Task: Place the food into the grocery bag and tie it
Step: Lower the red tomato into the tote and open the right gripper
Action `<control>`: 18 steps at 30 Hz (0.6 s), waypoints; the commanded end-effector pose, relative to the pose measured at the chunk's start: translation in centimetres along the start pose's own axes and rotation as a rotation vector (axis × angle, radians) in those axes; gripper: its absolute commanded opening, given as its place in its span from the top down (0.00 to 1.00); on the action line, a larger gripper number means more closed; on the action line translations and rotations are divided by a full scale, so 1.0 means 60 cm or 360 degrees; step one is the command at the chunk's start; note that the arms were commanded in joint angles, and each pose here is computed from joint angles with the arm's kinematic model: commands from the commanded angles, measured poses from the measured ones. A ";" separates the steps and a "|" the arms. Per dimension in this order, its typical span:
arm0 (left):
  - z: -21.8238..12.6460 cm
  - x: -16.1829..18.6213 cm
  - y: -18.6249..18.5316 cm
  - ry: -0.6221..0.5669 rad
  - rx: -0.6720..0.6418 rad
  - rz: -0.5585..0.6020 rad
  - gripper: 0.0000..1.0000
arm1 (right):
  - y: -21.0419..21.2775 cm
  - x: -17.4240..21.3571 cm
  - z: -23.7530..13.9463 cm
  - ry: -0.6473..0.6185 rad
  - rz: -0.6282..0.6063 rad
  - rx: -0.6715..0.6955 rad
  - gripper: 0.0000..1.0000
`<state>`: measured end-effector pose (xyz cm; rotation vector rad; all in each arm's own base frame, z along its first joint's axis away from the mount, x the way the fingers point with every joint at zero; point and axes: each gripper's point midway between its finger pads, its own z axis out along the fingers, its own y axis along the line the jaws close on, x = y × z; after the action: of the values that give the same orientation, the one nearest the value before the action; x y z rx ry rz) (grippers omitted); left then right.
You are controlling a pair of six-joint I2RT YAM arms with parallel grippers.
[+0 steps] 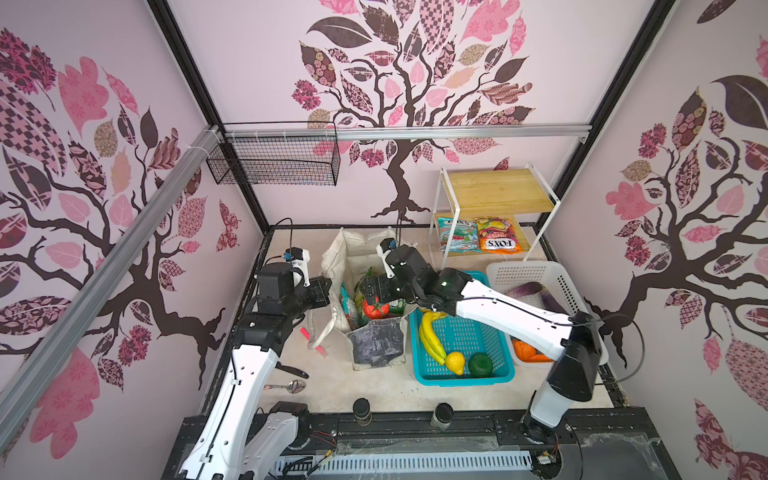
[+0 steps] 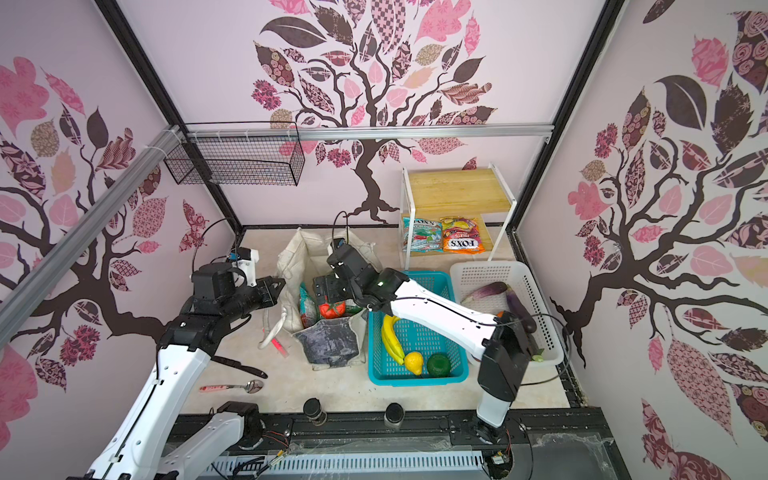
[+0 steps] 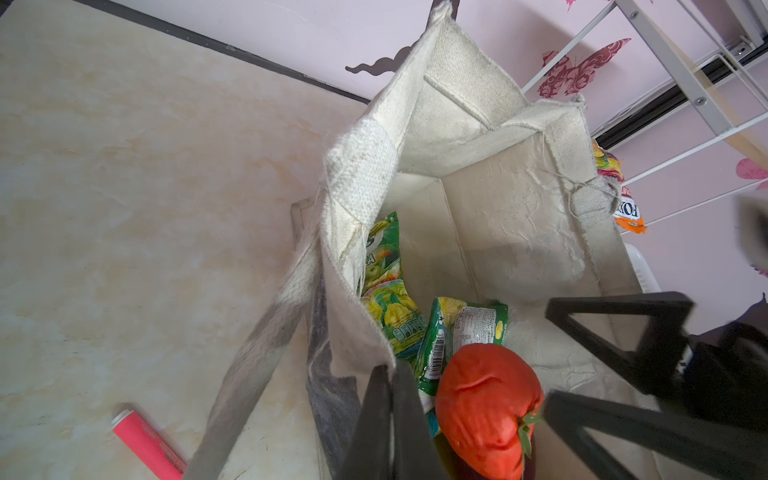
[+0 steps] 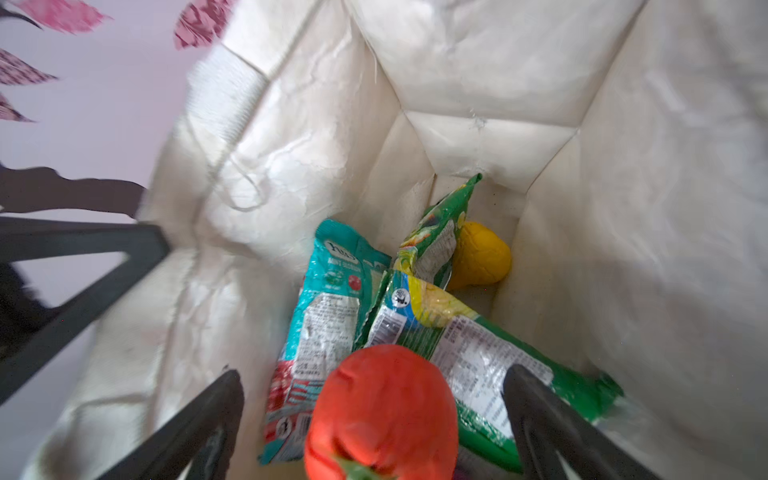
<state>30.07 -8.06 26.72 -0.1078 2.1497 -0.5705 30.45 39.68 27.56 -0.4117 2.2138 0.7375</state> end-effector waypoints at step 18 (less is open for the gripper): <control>-0.004 0.001 0.006 -0.0034 -0.0019 0.0019 1.00 | -0.195 0.006 -0.118 -0.0237 0.0493 0.0028 0.25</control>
<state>30.05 -7.77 26.69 -0.1185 2.1498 -0.5522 31.72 24.72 25.93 0.0025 2.1900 0.7951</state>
